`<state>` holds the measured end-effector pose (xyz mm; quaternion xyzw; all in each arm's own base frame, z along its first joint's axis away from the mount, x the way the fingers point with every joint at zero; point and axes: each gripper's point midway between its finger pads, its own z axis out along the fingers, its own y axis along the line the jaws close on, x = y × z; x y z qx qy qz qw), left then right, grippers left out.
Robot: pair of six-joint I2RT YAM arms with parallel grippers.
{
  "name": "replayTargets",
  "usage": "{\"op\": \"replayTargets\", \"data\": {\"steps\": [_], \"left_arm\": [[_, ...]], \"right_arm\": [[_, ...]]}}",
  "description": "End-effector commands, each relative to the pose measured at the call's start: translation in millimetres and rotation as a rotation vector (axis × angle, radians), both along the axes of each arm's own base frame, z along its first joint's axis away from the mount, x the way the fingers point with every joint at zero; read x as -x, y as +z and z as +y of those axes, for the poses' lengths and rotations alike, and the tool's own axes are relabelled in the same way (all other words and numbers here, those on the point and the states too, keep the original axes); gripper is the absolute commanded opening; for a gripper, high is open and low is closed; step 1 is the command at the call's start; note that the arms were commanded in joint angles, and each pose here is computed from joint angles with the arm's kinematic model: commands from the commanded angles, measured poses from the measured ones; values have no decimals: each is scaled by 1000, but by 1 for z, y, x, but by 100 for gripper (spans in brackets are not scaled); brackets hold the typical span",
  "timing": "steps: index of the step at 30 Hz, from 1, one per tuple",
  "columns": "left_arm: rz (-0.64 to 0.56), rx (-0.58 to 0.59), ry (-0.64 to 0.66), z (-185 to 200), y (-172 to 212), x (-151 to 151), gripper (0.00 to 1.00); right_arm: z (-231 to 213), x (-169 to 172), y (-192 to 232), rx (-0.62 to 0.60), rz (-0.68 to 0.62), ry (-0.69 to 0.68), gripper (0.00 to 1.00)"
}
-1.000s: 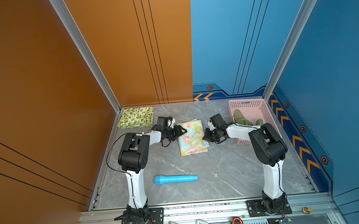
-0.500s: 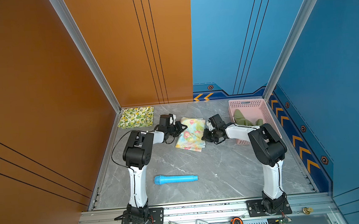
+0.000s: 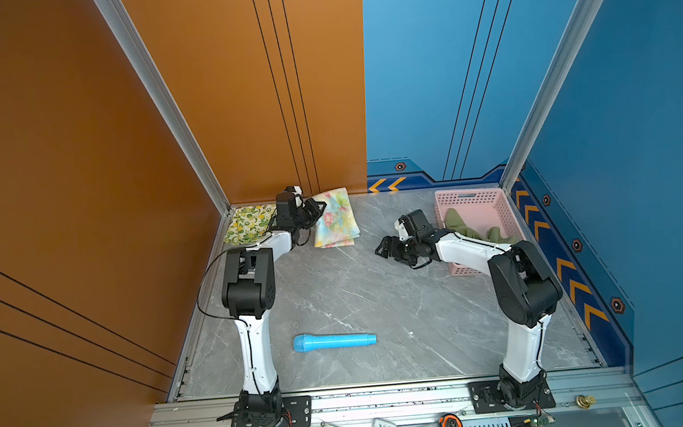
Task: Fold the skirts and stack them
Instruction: 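Carry the floral skirt with the left gripper onto the lemon-print skirt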
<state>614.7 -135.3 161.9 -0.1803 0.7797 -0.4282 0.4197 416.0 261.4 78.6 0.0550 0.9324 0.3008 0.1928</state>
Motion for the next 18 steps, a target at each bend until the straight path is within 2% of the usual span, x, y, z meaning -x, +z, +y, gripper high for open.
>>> {"op": "replayTargets", "data": {"steps": [1,8,12,18], "left_arm": [[-58,-26,131,29,10,-27,0],[-141,-97,354,96,26,-55,0],[-192,-146,469,132,34,-57,0],[-294,-150,634,177,56,-54,0]], "right_arm": [[-10,-4,15,34,-16,-30,82],[-3,-11,17,37,-19,-30,81],[0,-11,16,48,-14,-22,81],[7,-12,13,52,-11,-12,81]]}}
